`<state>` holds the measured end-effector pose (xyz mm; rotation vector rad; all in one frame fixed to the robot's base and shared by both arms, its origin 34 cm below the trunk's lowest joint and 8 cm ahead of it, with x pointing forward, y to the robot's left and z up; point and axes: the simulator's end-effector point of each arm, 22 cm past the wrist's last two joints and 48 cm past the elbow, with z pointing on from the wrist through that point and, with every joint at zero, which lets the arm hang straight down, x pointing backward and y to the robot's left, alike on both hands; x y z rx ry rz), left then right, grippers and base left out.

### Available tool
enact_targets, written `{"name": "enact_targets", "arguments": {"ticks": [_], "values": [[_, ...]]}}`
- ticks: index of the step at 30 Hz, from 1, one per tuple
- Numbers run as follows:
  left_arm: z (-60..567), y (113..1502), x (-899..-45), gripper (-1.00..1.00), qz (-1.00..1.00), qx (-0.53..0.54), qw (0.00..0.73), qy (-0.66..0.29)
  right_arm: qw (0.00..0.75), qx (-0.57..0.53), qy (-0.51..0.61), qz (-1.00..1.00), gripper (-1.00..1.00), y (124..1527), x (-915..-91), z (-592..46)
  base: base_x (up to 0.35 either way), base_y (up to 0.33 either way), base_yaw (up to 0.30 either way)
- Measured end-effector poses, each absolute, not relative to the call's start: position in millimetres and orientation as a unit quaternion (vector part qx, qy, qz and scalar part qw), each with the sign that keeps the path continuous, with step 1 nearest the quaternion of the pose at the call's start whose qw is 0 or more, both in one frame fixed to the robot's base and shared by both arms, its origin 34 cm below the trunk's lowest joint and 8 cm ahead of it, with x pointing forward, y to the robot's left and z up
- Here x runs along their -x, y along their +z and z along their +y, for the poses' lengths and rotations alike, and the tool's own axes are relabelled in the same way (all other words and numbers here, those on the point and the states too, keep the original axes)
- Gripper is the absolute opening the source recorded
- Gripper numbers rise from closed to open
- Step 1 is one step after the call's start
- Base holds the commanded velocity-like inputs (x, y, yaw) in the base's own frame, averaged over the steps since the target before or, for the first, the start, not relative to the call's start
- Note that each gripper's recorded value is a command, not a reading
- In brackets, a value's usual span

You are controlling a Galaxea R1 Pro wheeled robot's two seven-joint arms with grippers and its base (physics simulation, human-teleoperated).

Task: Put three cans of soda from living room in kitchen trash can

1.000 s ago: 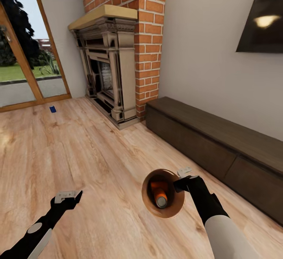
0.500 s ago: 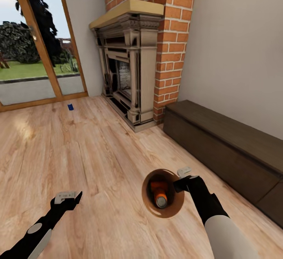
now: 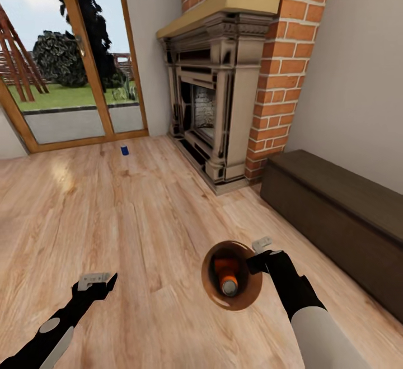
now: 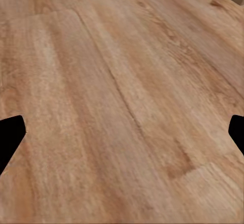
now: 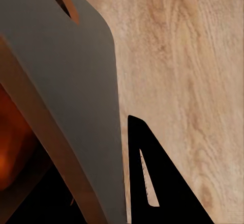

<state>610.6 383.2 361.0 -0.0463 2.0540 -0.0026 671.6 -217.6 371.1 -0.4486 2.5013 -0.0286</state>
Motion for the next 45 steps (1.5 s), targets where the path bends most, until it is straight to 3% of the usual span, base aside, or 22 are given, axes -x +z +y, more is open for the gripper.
{"name": "enact_targets", "arguments": {"ticks": [9,14,19,22,27,36,45], "values": [[382,357,-609,1.0,0.859,0.018,0.511,-0.005,0.294,0.169,-0.01,0.941,-1.0,369,-671,-217,0.307,0.105,0.228],[370,343,-602,1.0,0.901,0.029,0.43,-0.038,0.291,0.169,-0.008,0.942,-1.0,368,-670,-216,0.318,0.091,0.228],[373,358,-611,1.0,0.913,0.049,0.402,-0.054,0.277,0.158,-0.004,0.948,-1.0,368,-668,-218,0.319,0.094,0.228],[375,380,-633,1.0,0.91,0.055,0.406,-0.058,0.26,0.152,-0.005,0.954,-1.0,379,-674,-220,0.319,0.089,0.228],[372,409,-662,1.0,0.904,0.055,0.418,-0.066,0.277,0.157,0.031,0.948,-1.0,404,-691,-188,0.309,0.036,0.228],[348,456,-683,1.0,0.889,0.027,0.451,-0.079,0.343,0.163,0.009,0.925,-1.0,459,-722,-197,0.299,0.025,0.221],[344,465,-687,1.0,0.886,0.023,0.457,-0.081,0.345,0.172,0.046,0.921,-1.0,466,-720,-183,0.295,0.137,0.133]]}}
